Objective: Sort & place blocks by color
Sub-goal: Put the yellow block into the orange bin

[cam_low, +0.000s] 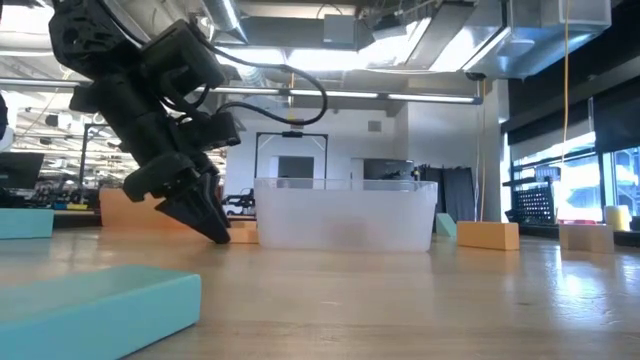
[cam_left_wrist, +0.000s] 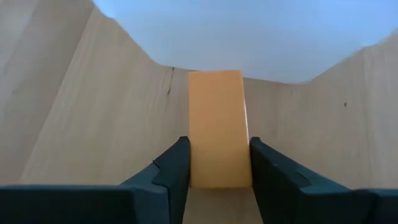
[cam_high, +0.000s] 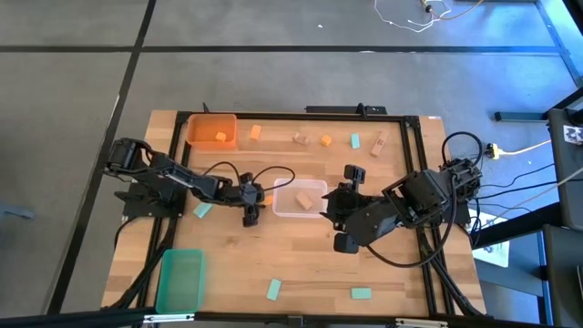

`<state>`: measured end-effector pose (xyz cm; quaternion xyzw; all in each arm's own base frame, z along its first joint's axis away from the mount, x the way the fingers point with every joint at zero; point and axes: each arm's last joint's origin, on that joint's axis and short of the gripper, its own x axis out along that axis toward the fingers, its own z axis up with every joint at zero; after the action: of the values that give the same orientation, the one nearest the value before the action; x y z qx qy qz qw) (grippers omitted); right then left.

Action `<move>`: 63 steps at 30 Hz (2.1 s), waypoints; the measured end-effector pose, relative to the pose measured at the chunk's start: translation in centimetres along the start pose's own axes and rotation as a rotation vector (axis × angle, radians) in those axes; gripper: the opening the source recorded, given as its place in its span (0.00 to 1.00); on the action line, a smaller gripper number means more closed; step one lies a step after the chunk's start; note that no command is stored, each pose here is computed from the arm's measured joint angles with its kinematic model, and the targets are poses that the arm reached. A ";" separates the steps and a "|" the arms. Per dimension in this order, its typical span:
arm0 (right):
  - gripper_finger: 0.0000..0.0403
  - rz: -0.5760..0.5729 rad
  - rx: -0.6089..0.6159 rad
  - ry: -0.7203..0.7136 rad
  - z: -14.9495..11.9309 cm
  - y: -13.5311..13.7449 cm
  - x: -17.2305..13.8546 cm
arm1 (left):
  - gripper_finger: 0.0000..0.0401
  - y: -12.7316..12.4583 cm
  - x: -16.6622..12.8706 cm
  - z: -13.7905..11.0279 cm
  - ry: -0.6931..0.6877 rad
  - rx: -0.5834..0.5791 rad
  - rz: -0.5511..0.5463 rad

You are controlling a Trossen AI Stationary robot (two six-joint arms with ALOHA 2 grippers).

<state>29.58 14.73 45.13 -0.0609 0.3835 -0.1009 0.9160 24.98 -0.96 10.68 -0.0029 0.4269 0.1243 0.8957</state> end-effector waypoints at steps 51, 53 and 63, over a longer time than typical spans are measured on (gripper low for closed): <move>0.42 -0.021 -0.012 0.005 -0.1 -0.1 0.0 | 0.30 17.1 -10.2 -1.1 -0.112 -0.729 0.739; 0.42 -0.022 -0.014 0.008 -0.1 -0.1 0.0 | 0.30 17.7 -10.2 -1.5 -0.087 -0.751 0.727; 0.42 -0.023 -0.015 0.009 -0.2 -0.1 0.0 | 0.32 19.4 -9.1 -2.9 0.007 -0.822 0.742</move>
<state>29.47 14.62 45.03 -0.0715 0.3879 -0.1088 0.9125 12.92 15.48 17.70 -0.2021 0.3184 0.5880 0.7156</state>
